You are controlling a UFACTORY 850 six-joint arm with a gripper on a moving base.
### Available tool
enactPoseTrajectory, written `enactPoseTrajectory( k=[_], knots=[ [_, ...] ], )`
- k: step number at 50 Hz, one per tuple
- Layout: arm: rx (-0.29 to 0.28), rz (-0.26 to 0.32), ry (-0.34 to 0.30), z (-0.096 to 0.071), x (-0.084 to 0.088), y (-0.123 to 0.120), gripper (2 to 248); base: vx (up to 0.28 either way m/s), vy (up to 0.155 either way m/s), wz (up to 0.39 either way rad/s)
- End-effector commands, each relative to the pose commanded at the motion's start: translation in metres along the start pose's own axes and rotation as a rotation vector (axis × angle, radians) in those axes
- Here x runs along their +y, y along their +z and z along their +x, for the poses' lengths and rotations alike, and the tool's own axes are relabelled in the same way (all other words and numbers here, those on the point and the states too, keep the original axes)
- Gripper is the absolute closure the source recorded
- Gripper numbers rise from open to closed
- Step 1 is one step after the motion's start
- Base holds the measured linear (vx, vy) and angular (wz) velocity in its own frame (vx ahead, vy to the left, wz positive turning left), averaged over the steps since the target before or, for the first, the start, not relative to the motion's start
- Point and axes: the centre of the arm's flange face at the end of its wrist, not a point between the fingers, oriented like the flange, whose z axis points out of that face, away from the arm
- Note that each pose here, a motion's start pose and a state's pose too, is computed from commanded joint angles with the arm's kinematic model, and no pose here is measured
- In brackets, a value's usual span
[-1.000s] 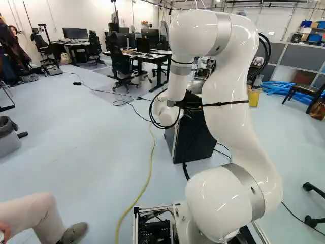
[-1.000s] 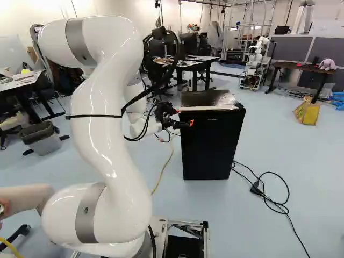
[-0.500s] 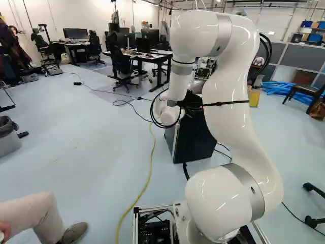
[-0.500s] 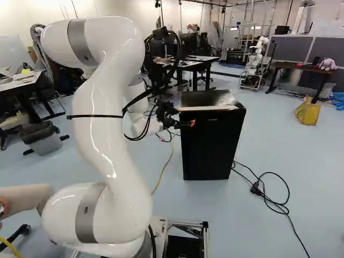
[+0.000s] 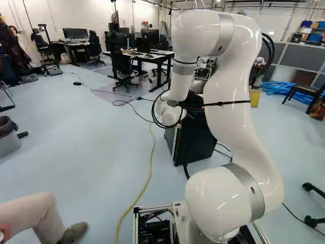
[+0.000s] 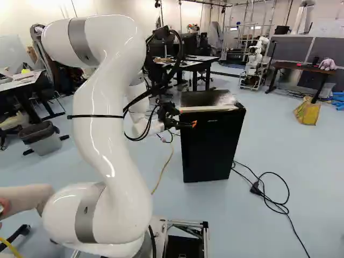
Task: Grab a drink from the fridge
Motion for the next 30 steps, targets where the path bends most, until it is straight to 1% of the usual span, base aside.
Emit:
enactPoseTrajectory(
  k=[13, 30],
  knots=[
    [-0.005, -0.006, -0.006, 0.001, 0.009, -0.005, 3, 0.000, 0.000, 0.000],
    [-0.016, -0.008, -0.019, 0.003, 0.022, -0.017, 3, 0.000, 0.000, 0.000]
  ],
)
